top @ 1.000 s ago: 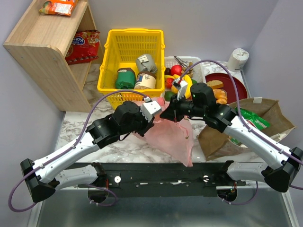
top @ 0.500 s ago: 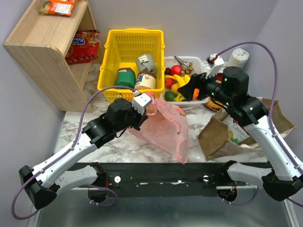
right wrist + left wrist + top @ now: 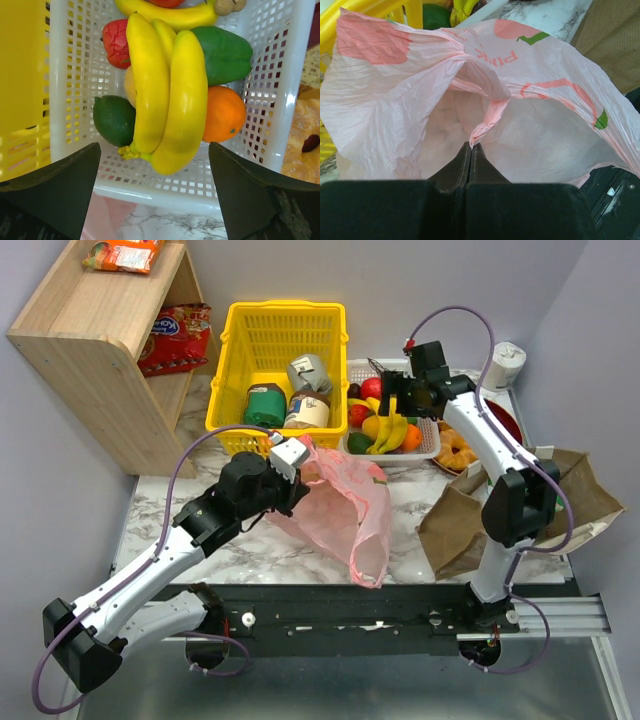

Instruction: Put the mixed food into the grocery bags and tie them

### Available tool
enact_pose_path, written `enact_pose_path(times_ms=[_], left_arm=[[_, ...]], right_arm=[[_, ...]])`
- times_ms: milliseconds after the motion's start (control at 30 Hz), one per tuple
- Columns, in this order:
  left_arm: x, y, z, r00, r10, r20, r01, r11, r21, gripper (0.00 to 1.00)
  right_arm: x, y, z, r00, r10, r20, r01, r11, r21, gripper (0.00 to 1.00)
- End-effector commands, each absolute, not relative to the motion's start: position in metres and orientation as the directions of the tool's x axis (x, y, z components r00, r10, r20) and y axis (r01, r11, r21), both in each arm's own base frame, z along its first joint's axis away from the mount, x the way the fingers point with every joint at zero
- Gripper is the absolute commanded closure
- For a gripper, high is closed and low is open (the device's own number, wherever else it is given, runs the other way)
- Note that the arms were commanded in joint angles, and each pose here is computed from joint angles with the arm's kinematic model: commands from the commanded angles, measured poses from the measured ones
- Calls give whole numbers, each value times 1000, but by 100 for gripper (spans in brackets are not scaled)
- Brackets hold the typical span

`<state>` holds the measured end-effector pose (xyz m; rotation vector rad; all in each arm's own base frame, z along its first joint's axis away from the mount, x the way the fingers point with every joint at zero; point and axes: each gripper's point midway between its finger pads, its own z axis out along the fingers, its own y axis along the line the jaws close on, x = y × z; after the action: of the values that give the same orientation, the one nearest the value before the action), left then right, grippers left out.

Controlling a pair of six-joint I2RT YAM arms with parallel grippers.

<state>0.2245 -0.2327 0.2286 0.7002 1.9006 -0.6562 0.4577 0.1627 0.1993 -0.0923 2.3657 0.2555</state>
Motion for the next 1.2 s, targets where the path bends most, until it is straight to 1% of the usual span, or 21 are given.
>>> enact_pose_path(times_ms=[0, 300, 367, 500, 667, 700, 733, 800, 833, 900, 933, 1000, 1033, 1067, 1167], left_arm=[[226, -238, 240, -351, 142, -926, 723, 669, -171, 100], [231, -233, 237, -364, 139, -921, 710, 681, -178, 100], [232, -233, 236, -367, 140, -920, 709, 682, -179, 100], [233, -234, 234, -373, 142, -917, 708, 683, -182, 100], [234, -232, 232, -378, 145, -914, 702, 689, -181, 100], [235, -232, 233, -376, 144, -915, 701, 691, -179, 100], [235, -232, 233, -375, 144, -916, 701, 690, -179, 100], [236, -230, 233, -373, 142, -917, 696, 696, -175, 100], [236, -230, 233, -372, 142, -917, 694, 699, -173, 100], [238, -228, 235, -368, 139, -919, 687, 707, -169, 100], [237, -228, 236, -365, 136, -921, 686, 708, -167, 100], [237, -228, 238, -360, 132, -923, 688, 707, -167, 100], [236, -228, 239, -361, 129, -924, 691, 702, -171, 100], [235, -228, 242, -357, 122, -926, 694, 699, -175, 100], [232, -230, 253, -343, 87, -935, 706, 681, -196, 100]], right_arm=[[474, 164, 210, -713, -15, -701, -130, 985, 111, 3], [482, 140, 149, -804, -75, -590, -48, 997, -61, 3], [481, 142, 138, -814, -90, -574, -60, 996, -70, 3], [479, 164, 125, -813, -126, -569, -136, 990, -26, 3], [484, 165, 108, -822, -129, -555, -125, 991, -46, 4], [485, 163, 106, -824, -124, -553, -113, 992, -55, 6], [486, 160, 105, -823, -120, -555, -96, 993, -72, 14], [487, 160, 107, -811, -112, -574, -90, 994, -68, 23], [483, 160, 111, -805, -113, -582, -100, 994, -54, 35], [487, 164, 127, -767, -108, -632, -115, 993, -30, 46], [485, 166, 133, -757, -105, -645, -121, 992, -19, 60], [485, 165, 165, -713, -90, -695, -120, 993, -5, 73], [484, 164, 178, -696, -83, -713, -119, 993, 0, 76], [481, 162, 203, -661, -68, -748, -116, 993, 12, 76], [471, 158, 243, -598, -42, -800, -114, 993, 34, 77]])
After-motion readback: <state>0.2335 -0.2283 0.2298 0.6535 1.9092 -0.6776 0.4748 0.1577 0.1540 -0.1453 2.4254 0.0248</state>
